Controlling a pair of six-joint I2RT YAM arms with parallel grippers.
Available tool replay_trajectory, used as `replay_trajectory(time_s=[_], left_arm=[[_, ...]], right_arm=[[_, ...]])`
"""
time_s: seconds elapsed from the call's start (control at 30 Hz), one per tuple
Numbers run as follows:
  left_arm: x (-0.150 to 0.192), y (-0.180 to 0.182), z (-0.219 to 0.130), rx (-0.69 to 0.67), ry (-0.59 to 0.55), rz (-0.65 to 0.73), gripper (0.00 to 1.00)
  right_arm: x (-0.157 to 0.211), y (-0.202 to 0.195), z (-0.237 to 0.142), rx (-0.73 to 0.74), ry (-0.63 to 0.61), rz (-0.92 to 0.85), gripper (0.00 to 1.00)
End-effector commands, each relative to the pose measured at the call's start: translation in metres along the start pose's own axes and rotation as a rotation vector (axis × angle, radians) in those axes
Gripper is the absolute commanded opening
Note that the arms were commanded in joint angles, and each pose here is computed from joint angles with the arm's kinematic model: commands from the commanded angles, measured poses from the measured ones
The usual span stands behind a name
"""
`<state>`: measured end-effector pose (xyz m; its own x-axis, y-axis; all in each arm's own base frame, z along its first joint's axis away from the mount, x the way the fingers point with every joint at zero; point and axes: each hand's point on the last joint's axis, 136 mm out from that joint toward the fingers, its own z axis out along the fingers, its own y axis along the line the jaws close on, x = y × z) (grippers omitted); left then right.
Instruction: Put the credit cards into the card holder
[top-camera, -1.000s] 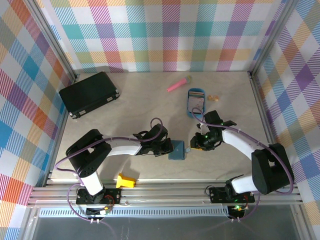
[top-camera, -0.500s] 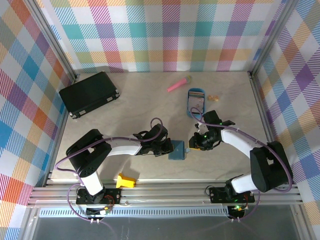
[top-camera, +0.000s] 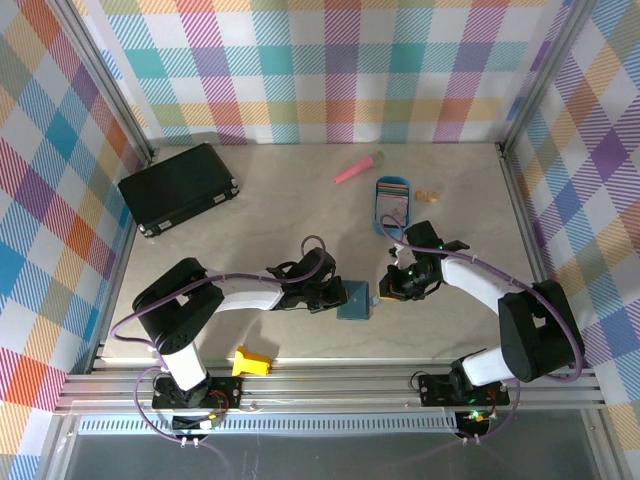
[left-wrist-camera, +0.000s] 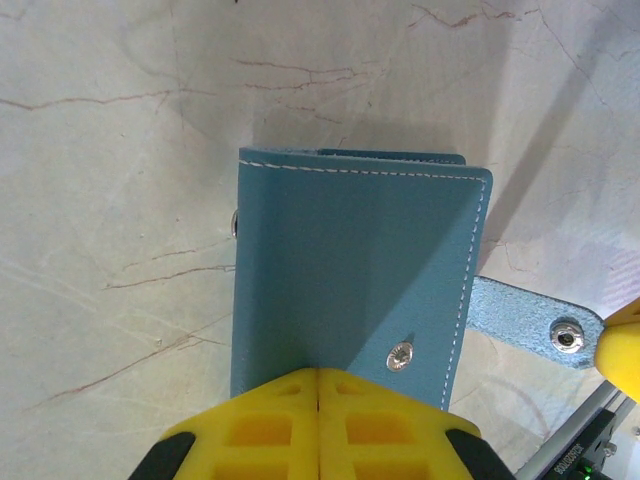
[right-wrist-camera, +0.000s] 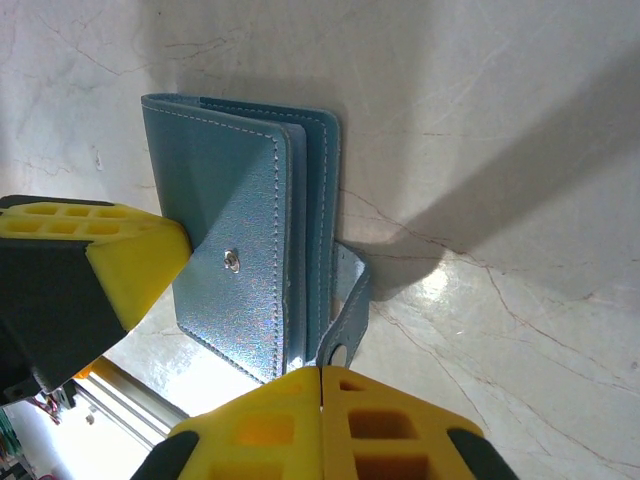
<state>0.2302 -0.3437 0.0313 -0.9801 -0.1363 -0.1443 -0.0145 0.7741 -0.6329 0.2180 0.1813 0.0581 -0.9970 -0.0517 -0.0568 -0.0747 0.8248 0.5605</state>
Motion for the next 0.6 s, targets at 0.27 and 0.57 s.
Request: replay_trajectory(time_s=[0.27, 0.57], left_arm=[[0.006, 0.019, 0.008, -0.069, 0.033, -0.021, 0.07], [0.006, 0.018, 0.011, -0.064, 0.036, -0.02, 0.07]], right_arm=[[-0.004, 0.013, -0.005, -0.039, 0.001, -0.039, 0.0], [-0.012, 0.038, -0.015, -0.143, -0.056, -0.075, 0.0]])
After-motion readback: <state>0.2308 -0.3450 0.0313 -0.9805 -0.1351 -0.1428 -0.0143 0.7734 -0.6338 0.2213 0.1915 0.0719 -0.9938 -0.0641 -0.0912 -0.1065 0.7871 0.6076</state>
